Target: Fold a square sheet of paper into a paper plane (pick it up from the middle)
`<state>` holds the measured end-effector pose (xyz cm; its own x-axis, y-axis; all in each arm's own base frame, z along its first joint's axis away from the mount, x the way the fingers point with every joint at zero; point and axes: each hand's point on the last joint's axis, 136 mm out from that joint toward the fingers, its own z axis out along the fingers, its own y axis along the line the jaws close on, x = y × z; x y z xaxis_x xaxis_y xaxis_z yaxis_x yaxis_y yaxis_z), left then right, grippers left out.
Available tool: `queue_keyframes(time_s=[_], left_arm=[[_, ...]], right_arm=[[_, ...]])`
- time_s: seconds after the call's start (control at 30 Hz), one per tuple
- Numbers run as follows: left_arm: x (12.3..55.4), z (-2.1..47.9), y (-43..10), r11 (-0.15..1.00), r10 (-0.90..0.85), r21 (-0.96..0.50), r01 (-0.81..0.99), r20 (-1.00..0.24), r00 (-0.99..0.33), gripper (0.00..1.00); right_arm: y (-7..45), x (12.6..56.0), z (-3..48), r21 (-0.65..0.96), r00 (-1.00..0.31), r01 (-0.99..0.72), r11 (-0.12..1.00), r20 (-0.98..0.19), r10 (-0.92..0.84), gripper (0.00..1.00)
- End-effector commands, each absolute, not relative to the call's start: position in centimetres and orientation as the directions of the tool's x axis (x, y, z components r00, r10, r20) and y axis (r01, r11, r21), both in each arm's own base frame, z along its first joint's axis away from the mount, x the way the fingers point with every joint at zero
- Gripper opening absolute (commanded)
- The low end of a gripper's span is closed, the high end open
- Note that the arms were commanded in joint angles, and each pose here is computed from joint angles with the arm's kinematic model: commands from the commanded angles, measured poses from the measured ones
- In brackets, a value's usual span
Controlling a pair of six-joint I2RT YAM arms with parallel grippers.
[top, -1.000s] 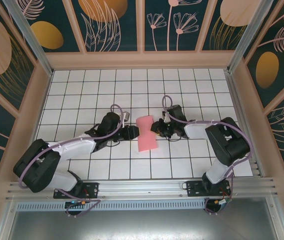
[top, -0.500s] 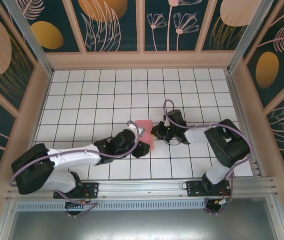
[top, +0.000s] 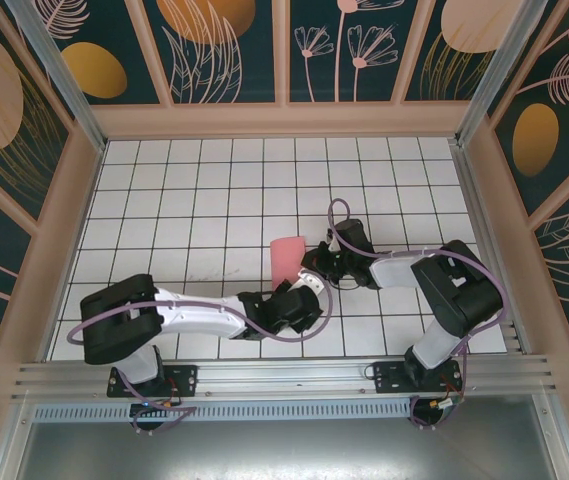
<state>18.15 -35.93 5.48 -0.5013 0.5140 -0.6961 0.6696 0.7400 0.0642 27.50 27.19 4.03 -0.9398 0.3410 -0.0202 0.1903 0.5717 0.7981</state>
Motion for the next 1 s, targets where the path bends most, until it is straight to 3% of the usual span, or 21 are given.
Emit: queue_keyframes(time_s=[0.0, 0.13, 0.33, 0.6, 0.8, 0.97], left_arm=[[19.5, 5.7, -34.8, 0.764, 0.552, 0.191, 0.616, -0.689, -0.471, 0.66], [19.6, 6.3, -34.5, 0.78, 0.525, 0.18, 0.599, -0.709, -0.47, 0.56], [19.7, 7.3, -34.2, 0.792, 0.493, 0.16, 0.589, -0.736, -0.464, 0.28], [19.1, 7.6, -34.3, 0.783, 0.482, 0.122, 0.61, -0.739, -0.471, 0.0], [18.4, 7.7, -34.5, 0.769, 0.459, 0.058, 0.637, -0.743, -0.486, 0.0], [18.5, 8.3, -34.0, 0.752, 0.369, -0.114, 0.65, -0.744, -0.558, 0.0]], right_arm=[[27.6, 27.9, 5.1, 0.803, -0.944, 0.155, 0.575, -0.052, 0.327, 0.08], [27.6, 27.8, 5.0, 0.798, -0.945, 0.153, 0.583, -0.054, 0.321, 0.09], [27.6, 27.9, 4.8, 0.785, -0.95, 0.145, 0.602, -0.061, 0.307, 0.09], [27.1, 27.9, 4.5, 0.756, -0.951, 0.141, 0.64, -0.077, 0.3, 0.1], [27.0, 27.9, 4.8, 0.752, -0.953, 0.124, 0.648, -0.091, 0.288, 0.14], [26.2, 28.3, 6.0, 0.733, -0.948, 0.093, 0.674, -0.142, 0.286, 0.23]])
